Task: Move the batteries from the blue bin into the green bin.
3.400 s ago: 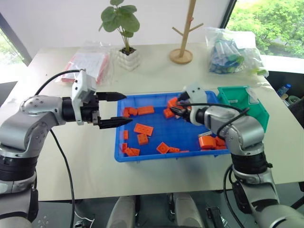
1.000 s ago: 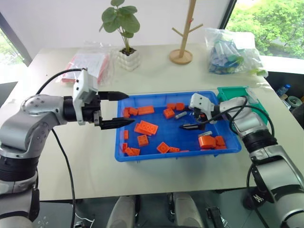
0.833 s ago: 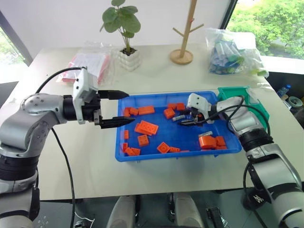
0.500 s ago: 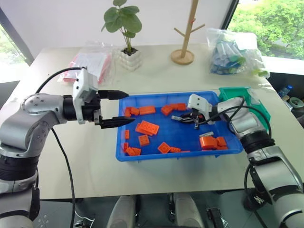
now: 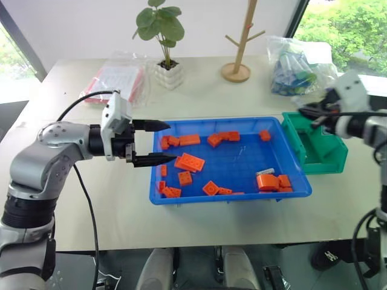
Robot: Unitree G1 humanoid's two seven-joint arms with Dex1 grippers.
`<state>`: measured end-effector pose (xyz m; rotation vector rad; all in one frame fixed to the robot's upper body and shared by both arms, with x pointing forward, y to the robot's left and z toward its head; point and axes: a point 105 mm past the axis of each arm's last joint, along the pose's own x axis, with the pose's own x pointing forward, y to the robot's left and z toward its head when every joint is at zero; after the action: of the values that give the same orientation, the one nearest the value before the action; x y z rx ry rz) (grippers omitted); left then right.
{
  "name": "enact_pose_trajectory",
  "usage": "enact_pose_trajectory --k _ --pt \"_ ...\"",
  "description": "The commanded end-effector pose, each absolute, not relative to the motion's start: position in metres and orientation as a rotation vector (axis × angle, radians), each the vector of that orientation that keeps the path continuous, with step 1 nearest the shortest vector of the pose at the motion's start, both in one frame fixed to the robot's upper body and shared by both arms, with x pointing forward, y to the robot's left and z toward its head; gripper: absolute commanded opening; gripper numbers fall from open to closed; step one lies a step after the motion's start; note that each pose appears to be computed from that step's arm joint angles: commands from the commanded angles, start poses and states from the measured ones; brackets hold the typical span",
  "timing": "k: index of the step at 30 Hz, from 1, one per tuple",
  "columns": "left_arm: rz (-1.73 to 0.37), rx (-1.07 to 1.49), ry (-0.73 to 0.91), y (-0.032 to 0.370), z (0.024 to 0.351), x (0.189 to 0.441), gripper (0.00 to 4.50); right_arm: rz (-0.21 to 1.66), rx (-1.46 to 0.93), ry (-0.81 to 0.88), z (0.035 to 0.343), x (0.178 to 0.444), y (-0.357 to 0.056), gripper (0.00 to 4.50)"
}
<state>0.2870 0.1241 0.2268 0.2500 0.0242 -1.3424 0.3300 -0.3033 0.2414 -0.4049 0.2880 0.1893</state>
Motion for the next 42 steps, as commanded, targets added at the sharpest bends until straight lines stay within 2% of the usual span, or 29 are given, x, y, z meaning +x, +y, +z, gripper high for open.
enact_pose_trajectory --k 1,4,11,13,15,18,20,24,31,42 --pt "-1.362 0.28 -0.022 0.12 0.236 0.29 4.5 0.104 -0.416 0.331 0.237 0.318 -0.323 0.06" --pt "-1.373 0.279 -0.03 0.117 0.236 0.293 4.5 0.103 -0.405 0.356 0.228 0.315 -0.324 0.06" --pt "-1.383 0.28 -0.042 0.114 0.239 0.295 4.5 0.109 -0.489 0.378 0.223 0.318 -0.329 3.53" --pt "-1.379 0.283 -0.041 0.116 0.239 0.294 4.5 0.178 -0.538 0.354 0.234 0.32 -0.324 3.53" --pt "-1.368 0.286 -0.039 0.118 0.239 0.293 4.5 0.338 -0.606 0.301 0.253 0.321 -0.303 3.53" --pt "-1.362 0.288 -0.038 0.12 0.239 0.293 4.5 0.575 -0.671 0.268 0.262 0.317 -0.27 3.53" --pt "-1.355 0.291 -0.039 0.12 0.239 0.292 4.5 0.788 -0.741 0.251 0.258 0.31 -0.242 3.53" --pt "-1.342 0.298 -0.045 0.121 0.242 0.29 4.5 0.985 -0.835 0.305 0.229 0.312 -0.223 3.53" --pt "-1.307 0.311 -0.046 0.126 0.245 0.286 4.5 1.07 -1.013 0.372 0.182 0.337 -0.23 3.53" --pt "-1.262 0.312 -0.036 0.133 0.244 0.281 4.5 1.217 -1.087 0.439 0.156 0.333 -0.245 3.53"
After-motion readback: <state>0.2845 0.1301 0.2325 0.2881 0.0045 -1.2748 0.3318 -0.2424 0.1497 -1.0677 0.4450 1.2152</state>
